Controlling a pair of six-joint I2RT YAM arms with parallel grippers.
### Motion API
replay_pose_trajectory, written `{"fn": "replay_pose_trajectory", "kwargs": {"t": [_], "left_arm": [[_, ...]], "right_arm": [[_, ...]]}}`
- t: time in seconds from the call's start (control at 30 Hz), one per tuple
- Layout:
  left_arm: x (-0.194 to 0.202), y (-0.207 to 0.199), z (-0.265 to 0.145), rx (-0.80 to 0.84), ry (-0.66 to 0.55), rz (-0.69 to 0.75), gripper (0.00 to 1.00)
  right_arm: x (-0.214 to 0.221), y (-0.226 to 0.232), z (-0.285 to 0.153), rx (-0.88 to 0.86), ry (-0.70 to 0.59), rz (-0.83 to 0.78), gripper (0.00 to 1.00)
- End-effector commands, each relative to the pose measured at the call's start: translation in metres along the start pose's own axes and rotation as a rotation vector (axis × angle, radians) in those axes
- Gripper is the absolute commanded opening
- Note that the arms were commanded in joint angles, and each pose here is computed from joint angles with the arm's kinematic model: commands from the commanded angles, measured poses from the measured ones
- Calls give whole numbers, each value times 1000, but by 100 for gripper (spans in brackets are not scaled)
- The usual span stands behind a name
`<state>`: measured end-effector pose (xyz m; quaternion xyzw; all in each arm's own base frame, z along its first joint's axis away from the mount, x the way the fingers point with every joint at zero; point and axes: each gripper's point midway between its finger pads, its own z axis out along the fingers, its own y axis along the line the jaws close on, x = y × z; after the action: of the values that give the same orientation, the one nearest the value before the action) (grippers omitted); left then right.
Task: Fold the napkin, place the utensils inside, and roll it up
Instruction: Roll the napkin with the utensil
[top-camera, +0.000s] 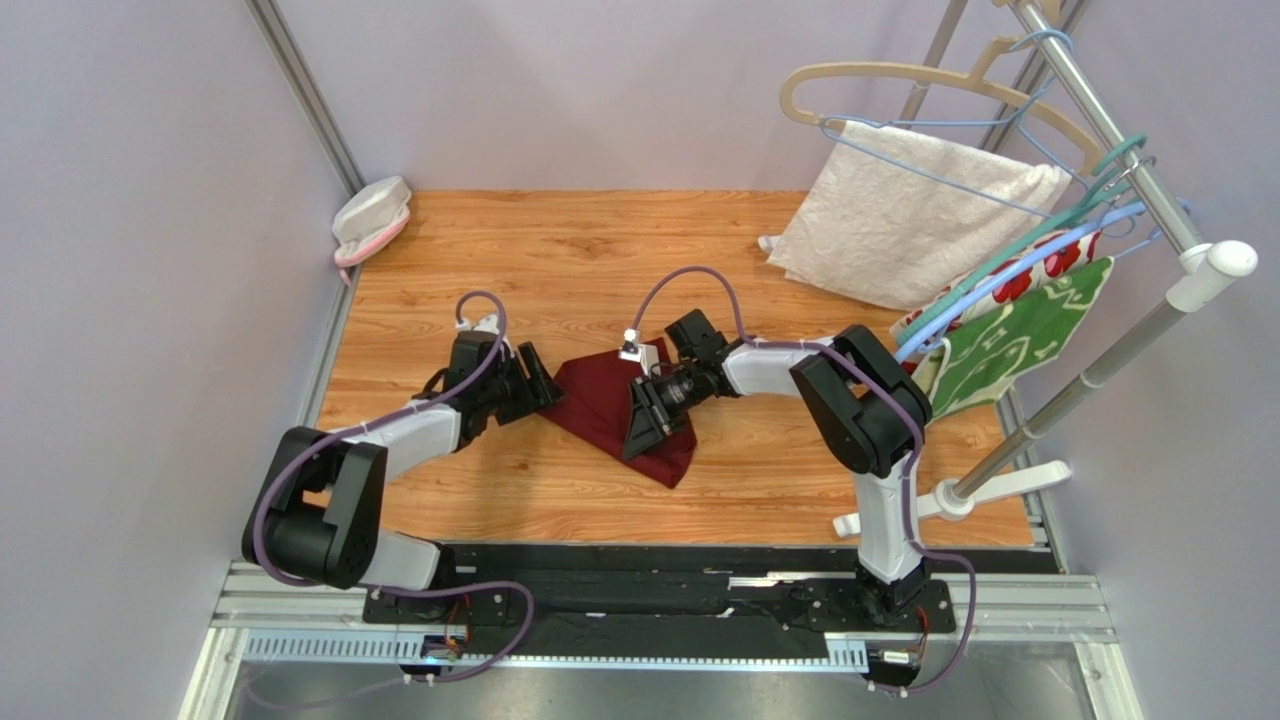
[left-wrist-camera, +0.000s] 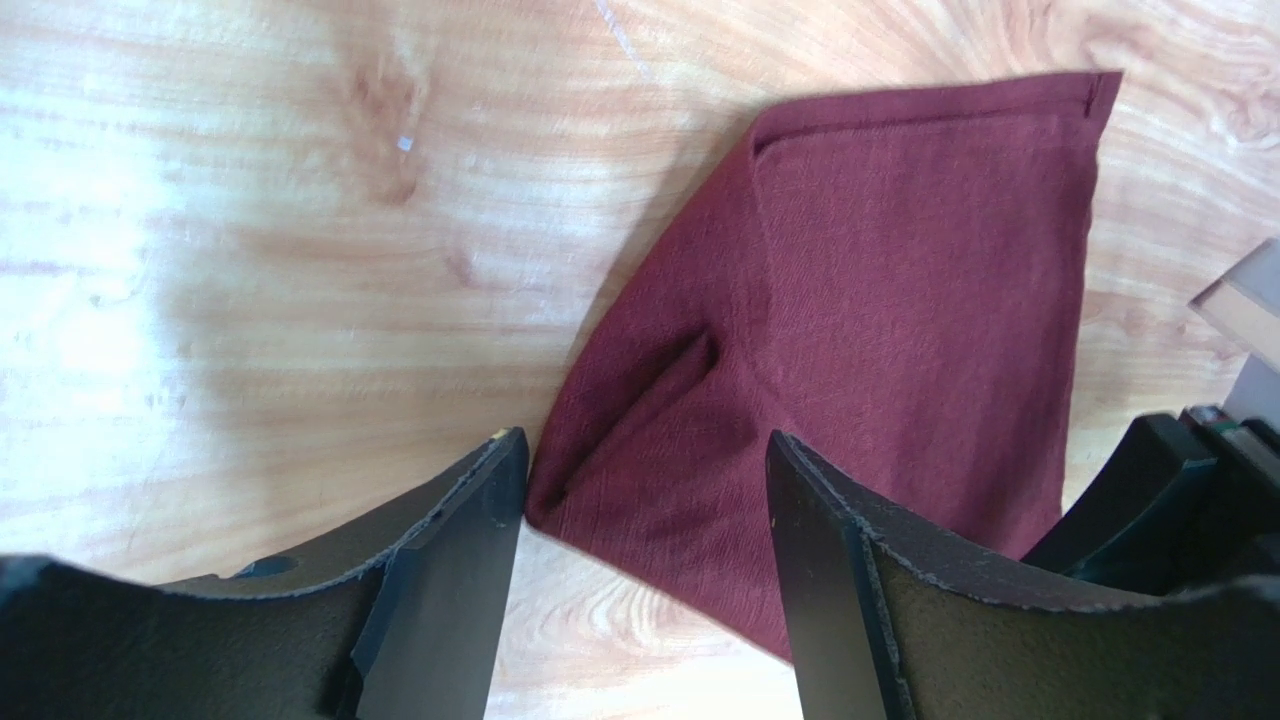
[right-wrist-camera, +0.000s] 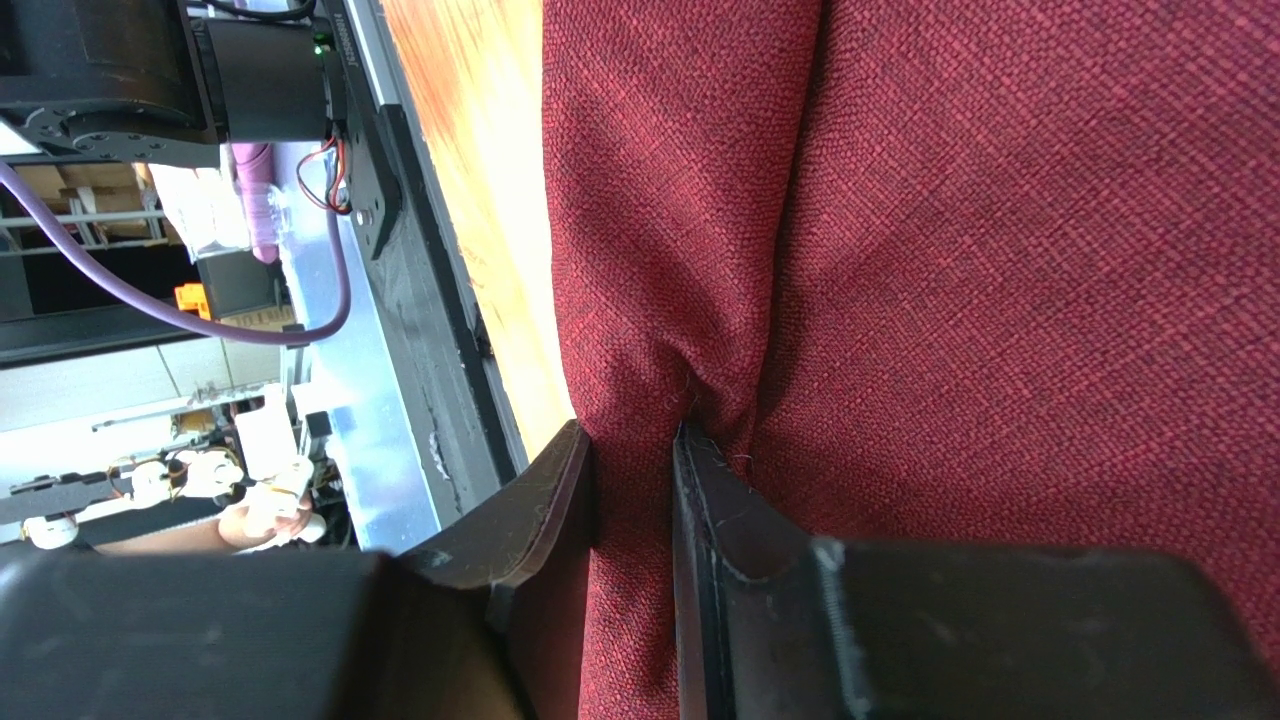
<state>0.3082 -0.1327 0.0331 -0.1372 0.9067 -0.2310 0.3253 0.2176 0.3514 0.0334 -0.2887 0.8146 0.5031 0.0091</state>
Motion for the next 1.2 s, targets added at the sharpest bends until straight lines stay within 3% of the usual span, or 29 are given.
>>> {"fn": "replay_pose_trajectory", "kwargs": {"t": [0.0,0.4,0.5,0.53,0.63,0.73,0.97,1.1,1.17], "left_arm": [[-15,-19,4,69,-10,-1,67],[14,-13,8,114,38,-52,37],[16,-15,11,127,50,-47,32],[17,-14,12,126,54,-48,30],[16,-16,12,131,54,-42,30],[15,-16,11,132,53,-37,29],[15,-17,10,135,54,-36,29],[14,-17,10,131,59,-36,29],[13,-18,11,129,59,-33,29]], "right_arm": [[29,-21,0,76,67,75,17],[50,-24,-5,105,99,82,20],[45,-19,-9,117,87,68,27],[44,-18,-12,135,88,65,34],[32,-10,-19,175,68,25,48],[18,-1,-25,229,51,-18,56],[-21,35,-21,350,-44,-192,58],[-38,31,-15,670,-113,-372,58],[-40,39,-3,726,-137,-436,58]]}}
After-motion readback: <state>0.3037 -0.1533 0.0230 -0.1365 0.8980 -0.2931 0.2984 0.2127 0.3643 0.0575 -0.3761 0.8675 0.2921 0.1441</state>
